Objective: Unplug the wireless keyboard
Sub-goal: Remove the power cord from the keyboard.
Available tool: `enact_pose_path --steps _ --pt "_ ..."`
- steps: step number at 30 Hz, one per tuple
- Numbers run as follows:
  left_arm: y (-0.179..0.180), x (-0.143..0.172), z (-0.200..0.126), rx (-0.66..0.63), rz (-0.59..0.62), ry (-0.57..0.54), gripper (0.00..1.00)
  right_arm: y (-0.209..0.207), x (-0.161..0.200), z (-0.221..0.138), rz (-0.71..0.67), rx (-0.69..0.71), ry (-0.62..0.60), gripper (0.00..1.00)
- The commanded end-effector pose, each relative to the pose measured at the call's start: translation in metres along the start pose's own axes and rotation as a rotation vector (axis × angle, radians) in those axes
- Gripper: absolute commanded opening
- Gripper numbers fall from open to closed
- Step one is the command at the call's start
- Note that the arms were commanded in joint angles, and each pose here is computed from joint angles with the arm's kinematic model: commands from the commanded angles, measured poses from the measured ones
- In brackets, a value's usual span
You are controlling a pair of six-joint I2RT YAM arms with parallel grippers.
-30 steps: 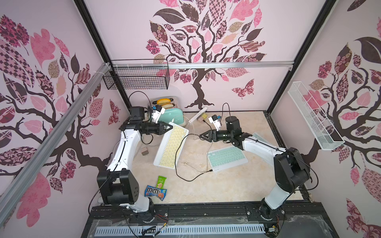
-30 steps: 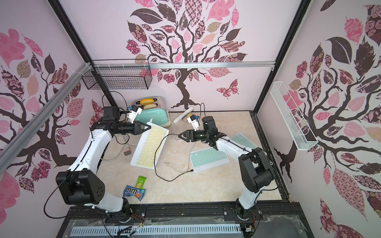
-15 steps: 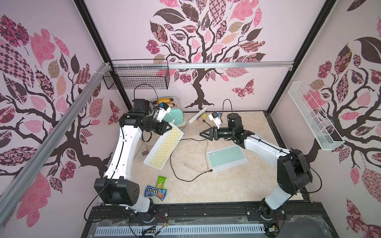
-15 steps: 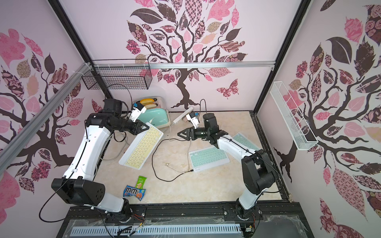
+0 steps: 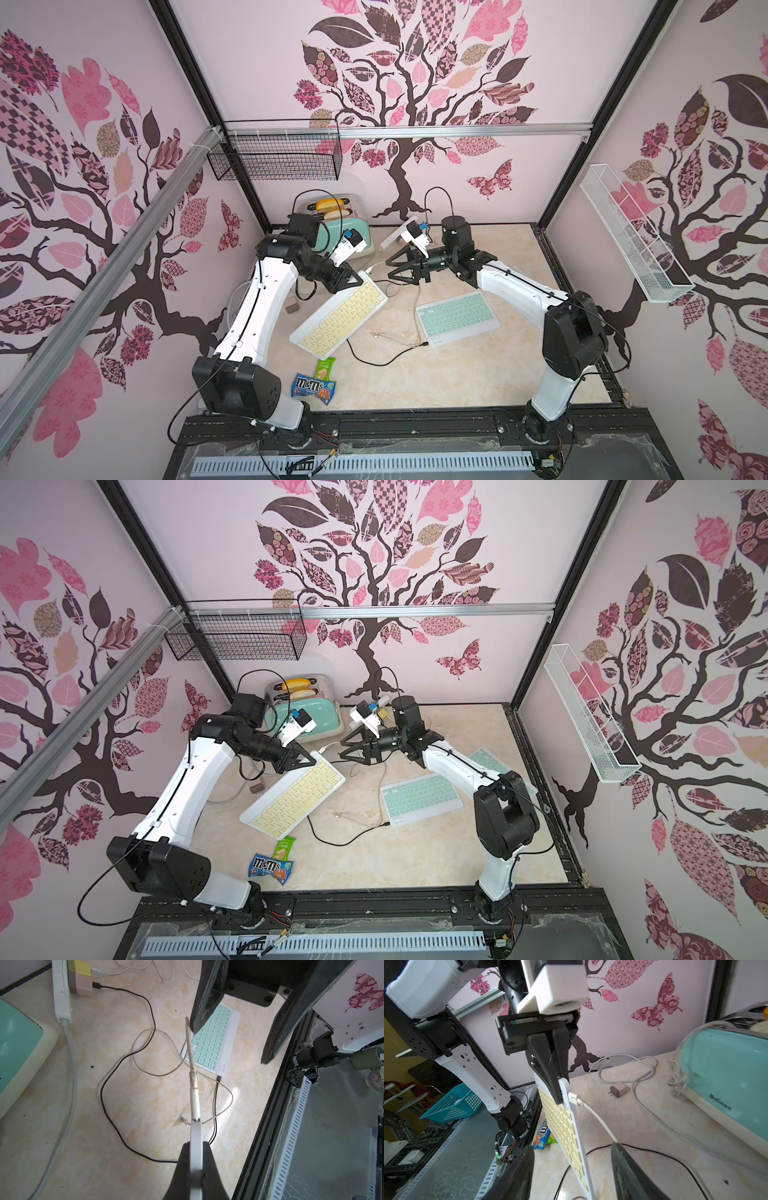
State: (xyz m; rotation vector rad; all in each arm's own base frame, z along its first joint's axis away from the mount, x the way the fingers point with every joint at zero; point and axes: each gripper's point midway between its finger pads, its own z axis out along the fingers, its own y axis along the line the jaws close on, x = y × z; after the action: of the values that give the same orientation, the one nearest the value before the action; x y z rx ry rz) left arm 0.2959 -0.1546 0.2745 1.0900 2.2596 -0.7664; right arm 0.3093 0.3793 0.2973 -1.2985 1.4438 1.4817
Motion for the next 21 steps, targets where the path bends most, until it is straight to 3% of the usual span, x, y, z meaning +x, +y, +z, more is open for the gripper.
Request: enact_pose_path --steps 1,11,18,21 --pt "-0.021 -0.008 -0.008 0.056 0.058 -0.067 0.00 0.017 -0.009 0.015 -0.037 -0.107 0.008 0.58" --pt "-0.026 -0.003 -0.003 0.084 0.059 -0.077 0.00 0.035 -0.018 0.031 0.012 -0.254 -0.004 0.37" --pt "-0.026 -0.001 -0.001 0.084 0.055 -0.077 0.00 0.031 -0.023 0.034 0.059 -0.234 -0.012 0.41" --pt "-0.021 -0.001 0.000 0.066 0.047 -0.070 0.00 0.021 -0.026 0.035 0.081 -0.174 -0.023 0.55"
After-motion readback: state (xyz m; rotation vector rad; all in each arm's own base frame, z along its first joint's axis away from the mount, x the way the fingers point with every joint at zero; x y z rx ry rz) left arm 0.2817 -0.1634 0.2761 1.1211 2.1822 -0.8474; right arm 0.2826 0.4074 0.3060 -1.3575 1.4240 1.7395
